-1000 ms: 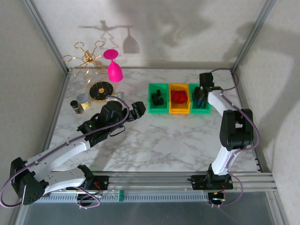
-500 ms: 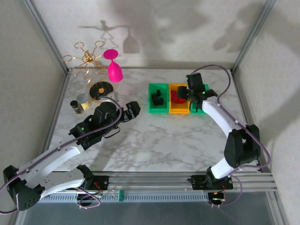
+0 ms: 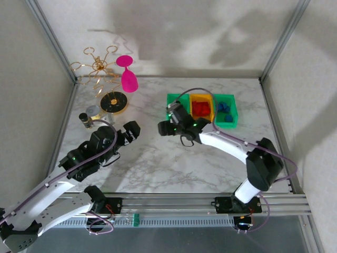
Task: Sort the legos into containers by color
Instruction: Place the lego in the container, then pick up the lego from the middle-left of the table.
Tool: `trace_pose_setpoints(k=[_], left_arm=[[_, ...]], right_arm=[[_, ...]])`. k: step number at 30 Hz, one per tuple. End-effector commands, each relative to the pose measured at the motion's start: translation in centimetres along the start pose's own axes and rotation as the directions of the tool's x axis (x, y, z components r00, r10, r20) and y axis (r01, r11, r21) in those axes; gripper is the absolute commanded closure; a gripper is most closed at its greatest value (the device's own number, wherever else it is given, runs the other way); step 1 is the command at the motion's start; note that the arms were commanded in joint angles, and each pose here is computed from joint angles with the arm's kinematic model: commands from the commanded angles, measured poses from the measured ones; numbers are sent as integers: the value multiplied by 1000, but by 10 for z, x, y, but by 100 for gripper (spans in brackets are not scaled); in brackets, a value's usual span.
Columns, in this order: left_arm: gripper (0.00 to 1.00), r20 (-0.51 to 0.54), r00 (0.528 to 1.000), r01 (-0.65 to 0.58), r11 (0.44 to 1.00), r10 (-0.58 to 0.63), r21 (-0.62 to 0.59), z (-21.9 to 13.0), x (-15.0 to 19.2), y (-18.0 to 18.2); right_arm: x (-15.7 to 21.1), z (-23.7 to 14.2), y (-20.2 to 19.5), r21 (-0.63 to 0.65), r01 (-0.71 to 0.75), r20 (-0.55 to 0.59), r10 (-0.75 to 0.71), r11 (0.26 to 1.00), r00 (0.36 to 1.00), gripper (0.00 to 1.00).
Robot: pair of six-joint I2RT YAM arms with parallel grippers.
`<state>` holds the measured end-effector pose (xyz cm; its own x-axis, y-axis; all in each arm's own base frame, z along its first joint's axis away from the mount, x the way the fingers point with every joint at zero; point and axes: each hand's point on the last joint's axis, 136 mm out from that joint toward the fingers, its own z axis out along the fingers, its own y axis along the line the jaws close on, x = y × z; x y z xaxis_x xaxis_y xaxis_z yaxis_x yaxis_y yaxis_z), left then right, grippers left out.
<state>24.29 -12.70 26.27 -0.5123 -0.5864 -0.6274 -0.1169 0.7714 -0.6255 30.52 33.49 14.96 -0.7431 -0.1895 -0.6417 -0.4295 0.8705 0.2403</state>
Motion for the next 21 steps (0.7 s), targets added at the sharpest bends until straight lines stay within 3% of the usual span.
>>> trace_pose_setpoints(k=[1,9,21], left_arm=[[0,37,999,28,993,-23,-111,-8,-4,30],[0,91,994,76,981,-61,-181,-28,-14,53],[0,178,983,97,957,-48,-275,-52,-36,71]], right_arm=[[-9,14,45,-103,23,30,-20,994,999,25],[6,56,124,-244,160,37,-156,956,987,21],[4,126,183,-287,265,83,-252,921,964,17]])
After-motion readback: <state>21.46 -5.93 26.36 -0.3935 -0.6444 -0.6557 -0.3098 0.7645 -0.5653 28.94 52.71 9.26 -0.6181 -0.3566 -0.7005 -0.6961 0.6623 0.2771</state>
